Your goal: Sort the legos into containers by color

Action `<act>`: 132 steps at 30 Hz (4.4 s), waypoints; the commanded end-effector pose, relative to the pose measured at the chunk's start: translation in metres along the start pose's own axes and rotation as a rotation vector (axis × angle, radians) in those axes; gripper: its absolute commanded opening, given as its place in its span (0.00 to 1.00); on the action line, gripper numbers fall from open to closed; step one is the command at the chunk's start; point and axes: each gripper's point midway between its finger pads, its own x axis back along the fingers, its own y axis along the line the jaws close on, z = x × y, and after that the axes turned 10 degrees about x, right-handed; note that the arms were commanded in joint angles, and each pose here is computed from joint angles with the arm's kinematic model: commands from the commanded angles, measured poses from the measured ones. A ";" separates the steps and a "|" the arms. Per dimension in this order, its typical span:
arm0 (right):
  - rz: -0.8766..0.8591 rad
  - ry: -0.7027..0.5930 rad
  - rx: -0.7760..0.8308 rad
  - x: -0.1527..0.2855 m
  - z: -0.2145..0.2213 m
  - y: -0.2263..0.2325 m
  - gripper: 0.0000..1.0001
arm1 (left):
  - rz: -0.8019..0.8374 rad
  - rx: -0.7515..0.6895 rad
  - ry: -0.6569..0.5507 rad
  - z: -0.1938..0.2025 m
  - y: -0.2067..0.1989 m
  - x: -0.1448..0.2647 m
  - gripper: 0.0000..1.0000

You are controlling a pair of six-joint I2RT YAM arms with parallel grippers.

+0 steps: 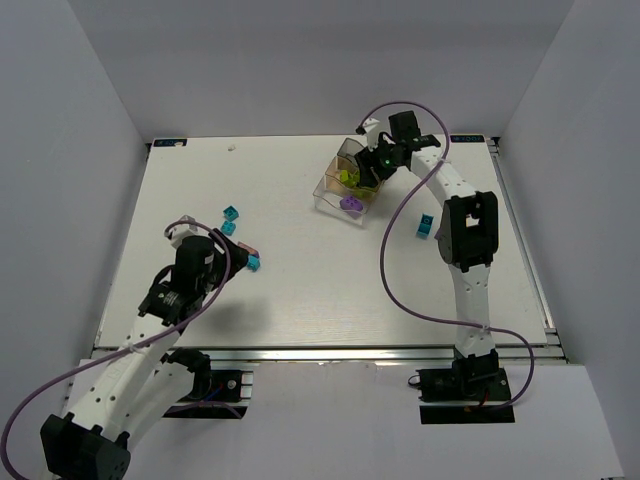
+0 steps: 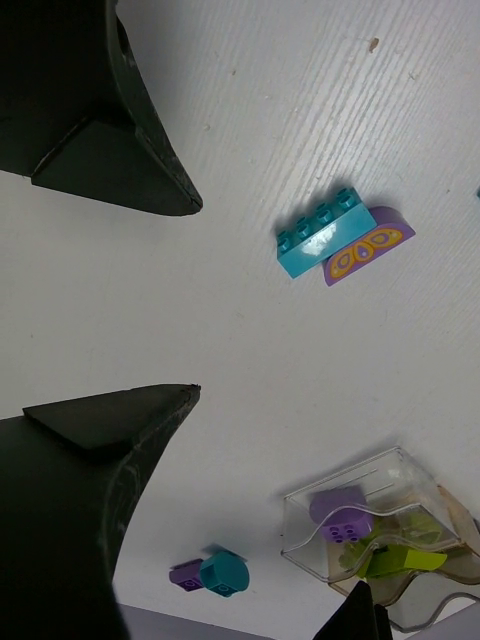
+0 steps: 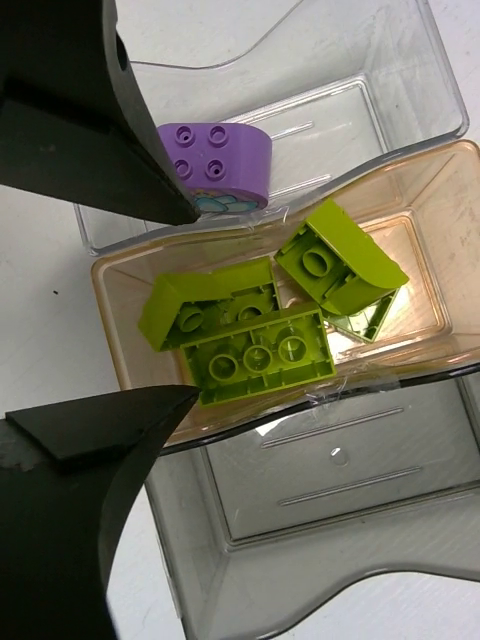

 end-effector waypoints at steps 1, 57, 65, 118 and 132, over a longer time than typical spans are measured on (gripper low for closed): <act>0.048 -0.062 0.066 0.014 -0.028 -0.014 0.72 | -0.010 0.029 0.010 0.004 0.003 -0.005 0.78; -0.072 0.450 0.130 0.151 0.228 -0.014 0.74 | -0.177 0.053 0.090 0.026 0.028 -0.043 0.87; -0.110 0.453 0.124 0.143 0.233 -0.011 0.64 | -0.184 0.052 0.089 0.025 0.028 -0.044 0.87; -0.136 -0.221 0.108 -0.008 -0.088 0.075 0.25 | -0.200 0.065 0.077 0.023 0.034 -0.034 0.87; -0.125 -0.233 0.175 0.013 -0.099 0.077 0.69 | -0.209 0.015 0.118 0.025 0.018 -0.065 0.85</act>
